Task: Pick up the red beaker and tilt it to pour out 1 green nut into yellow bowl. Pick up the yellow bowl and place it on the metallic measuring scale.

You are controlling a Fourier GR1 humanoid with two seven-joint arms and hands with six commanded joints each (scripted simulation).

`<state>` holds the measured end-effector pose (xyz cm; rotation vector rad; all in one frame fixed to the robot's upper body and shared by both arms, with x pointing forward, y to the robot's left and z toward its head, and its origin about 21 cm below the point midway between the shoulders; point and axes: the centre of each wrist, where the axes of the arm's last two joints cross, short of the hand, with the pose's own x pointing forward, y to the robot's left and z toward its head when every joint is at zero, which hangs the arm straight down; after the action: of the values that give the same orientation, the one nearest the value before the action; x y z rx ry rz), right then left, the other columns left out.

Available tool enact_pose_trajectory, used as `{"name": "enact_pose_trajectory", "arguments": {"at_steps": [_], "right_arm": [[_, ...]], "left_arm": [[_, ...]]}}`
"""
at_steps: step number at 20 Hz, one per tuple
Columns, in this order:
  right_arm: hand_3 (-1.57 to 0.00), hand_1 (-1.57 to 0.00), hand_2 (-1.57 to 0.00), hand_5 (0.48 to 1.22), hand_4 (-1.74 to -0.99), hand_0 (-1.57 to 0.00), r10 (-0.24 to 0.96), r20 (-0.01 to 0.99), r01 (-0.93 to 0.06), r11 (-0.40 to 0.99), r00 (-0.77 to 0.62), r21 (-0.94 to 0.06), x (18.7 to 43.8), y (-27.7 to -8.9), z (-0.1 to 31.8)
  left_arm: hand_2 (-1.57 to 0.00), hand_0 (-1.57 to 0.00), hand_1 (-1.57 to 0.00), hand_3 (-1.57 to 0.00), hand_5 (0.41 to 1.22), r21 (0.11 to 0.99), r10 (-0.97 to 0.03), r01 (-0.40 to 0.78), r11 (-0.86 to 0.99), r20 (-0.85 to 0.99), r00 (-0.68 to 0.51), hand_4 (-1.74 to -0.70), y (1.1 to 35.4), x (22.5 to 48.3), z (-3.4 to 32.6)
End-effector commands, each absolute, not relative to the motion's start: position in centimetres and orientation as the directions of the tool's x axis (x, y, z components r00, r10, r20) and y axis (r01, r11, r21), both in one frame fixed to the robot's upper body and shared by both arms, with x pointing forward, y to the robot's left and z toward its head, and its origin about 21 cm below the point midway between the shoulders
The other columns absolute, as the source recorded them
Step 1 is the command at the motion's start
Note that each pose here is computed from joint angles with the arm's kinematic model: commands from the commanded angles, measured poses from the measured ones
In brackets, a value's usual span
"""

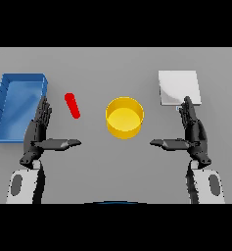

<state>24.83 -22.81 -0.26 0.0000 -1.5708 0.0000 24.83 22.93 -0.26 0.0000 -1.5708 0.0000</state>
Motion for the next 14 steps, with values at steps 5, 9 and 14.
{"name": "enact_pose_trajectory", "arguments": {"at_steps": [5, 9, 14], "right_arm": [[0.00, 0.00, 0.00, 0.572, -1.177, 0.00, 0.000, 1.000, 0.001, 1.000, -0.001, 0.000, 24.8, -22.9, -0.3], [0.00, 0.00, 0.00, 0.576, -1.183, 0.00, 0.215, 0.974, -0.035, 0.975, -0.064, -0.218, 24.0, -23.3, 0.5], [0.00, 0.00, 0.00, 0.585, -1.206, 0.00, 0.223, 0.972, -0.053, 0.972, -0.077, -0.228, 23.3, -23.3, 0.6]], "left_arm": [[0.00, 0.00, 0.00, 0.00, 0.677, -0.002, 0.002, 0.004, 1.000, 1.000, -0.006, -1.20, 22.8, 23.6, -0.4], [0.00, 0.00, 0.00, 0.00, 0.677, 0.119, -0.116, 0.080, 0.990, 0.992, -0.042, -1.20, 22.7, 21.7, 0.9], [0.00, 0.00, 0.00, 0.00, 0.660, 0.159, -0.157, 0.083, 0.984, 0.987, -0.025, -1.18, 22.4, 20.9, 1.0]]}}
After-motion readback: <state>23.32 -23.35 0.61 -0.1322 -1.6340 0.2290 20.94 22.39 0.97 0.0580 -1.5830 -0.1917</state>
